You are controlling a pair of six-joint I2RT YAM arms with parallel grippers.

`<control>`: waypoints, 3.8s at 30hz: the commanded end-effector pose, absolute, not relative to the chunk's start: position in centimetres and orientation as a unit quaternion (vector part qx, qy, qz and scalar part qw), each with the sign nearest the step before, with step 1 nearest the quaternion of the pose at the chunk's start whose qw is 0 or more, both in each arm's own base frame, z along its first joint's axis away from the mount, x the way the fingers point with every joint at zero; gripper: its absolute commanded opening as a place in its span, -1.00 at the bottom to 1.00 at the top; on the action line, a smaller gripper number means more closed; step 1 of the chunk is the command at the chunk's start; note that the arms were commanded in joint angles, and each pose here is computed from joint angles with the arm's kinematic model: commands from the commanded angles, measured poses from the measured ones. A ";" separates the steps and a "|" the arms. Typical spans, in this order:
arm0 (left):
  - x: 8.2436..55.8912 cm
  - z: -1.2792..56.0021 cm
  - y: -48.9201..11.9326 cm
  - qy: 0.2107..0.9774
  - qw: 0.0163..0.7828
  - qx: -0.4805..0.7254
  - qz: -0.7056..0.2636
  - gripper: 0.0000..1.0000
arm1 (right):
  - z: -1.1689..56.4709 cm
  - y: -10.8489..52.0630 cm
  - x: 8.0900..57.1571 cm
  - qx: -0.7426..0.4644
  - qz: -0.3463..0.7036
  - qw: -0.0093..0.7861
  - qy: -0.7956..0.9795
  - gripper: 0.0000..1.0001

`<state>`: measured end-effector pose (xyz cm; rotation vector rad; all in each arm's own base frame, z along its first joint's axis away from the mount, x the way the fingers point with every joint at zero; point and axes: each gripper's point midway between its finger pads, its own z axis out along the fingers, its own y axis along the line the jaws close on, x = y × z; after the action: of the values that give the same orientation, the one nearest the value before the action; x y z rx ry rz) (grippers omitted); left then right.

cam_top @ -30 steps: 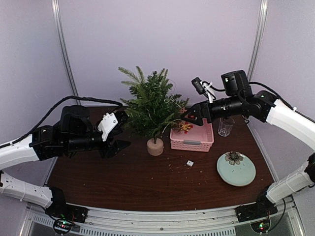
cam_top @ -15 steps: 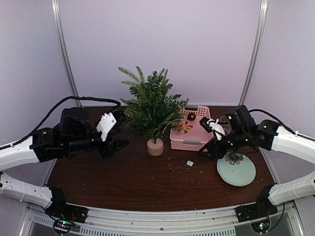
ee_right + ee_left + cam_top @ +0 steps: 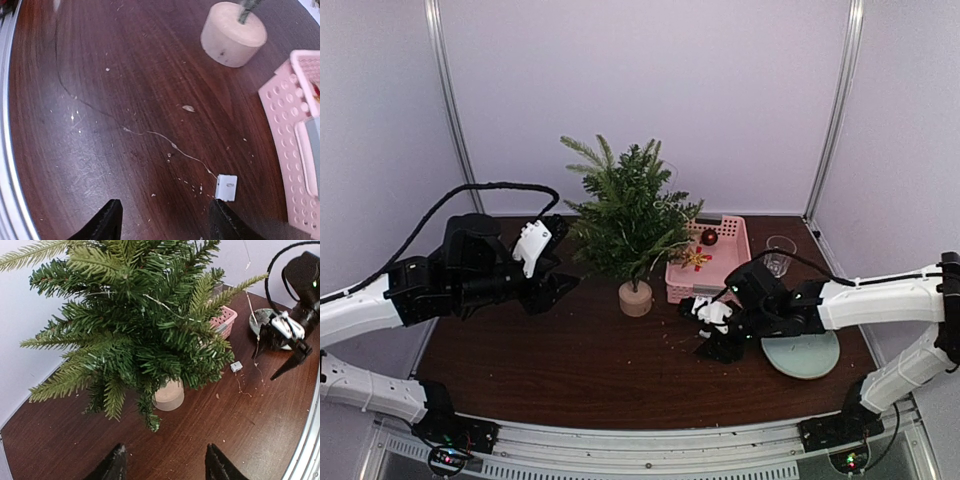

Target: Decorate the small christmas tree

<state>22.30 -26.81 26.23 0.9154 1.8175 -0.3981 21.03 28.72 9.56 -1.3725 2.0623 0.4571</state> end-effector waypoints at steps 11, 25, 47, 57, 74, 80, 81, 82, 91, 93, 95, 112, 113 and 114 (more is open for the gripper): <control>22.6 28.7 -25.8 0.745 0.542 0.338 -0.191 0.06 | 4.8 32.2 25.7 -0.619 -0.013 0.388 0.682 0.07; 22.9 28.8 -25.7 0.744 0.541 0.346 -0.185 0.06 | 1.7 32.0 27.2 -0.615 -0.057 0.373 0.692 -0.20; 21.7 27.8 -24.3 0.751 0.525 0.352 -0.190 0.07 | 14.2 37.1 20.9 -0.557 0.161 0.441 0.685 -1.00; 17.5 24.3 -24.8 0.753 0.478 0.404 -0.201 0.06 | 23.2 42.0 19.6 -0.439 0.361 0.488 0.663 -1.00; 18.0 29.2 -31.1 0.713 0.547 0.300 -0.319 -0.18 | 27.5 46.0 18.6 -0.387 0.488 0.479 0.618 -1.00; 18.6 30.7 -32.2 0.704 0.557 0.274 -0.345 -0.19 | 27.4 46.7 17.9 -0.396 0.492 0.475 0.612 -1.00; 18.6 30.8 -32.3 0.702 0.559 0.271 -0.349 -0.21 | 27.4 46.7 17.8 -0.396 0.492 0.476 0.612 -1.00; 18.7 30.8 -32.4 0.701 0.559 0.270 -0.351 -0.24 | 27.4 46.8 17.8 -0.397 0.490 0.476 0.612 -1.00; 18.8 30.6 -33.0 0.699 0.555 0.259 -0.368 -0.38 | 27.5 47.5 17.5 -0.402 0.492 0.475 0.609 -1.00; 18.8 30.3 -33.2 0.702 0.551 0.259 -0.370 -0.44 | 27.5 47.5 17.5 -0.402 0.491 0.476 0.609 -1.00; 18.8 29.9 -33.1 0.707 0.548 0.255 -0.368 -0.53 | 27.7 47.5 17.6 -0.402 0.489 0.479 0.608 -1.00; 22.3 30.0 -23.9 0.770 0.554 0.261 -0.179 -1.00 | 26.9 42.8 17.8 -0.408 0.415 0.497 0.644 0.33; 22.7 30.1 -23.5 0.772 0.553 0.269 -0.160 -1.00 | 27.0 42.3 17.8 -0.409 0.407 0.499 0.647 0.35; 23.2 30.3 -23.1 0.773 0.554 0.276 -0.140 -1.00 | 27.0 41.7 17.8 -0.408 0.400 0.500 0.651 0.37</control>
<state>21.89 -25.05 29.48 0.5677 1.8216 -0.5268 17.50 44.01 26.65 -1.0012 1.5517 1.0681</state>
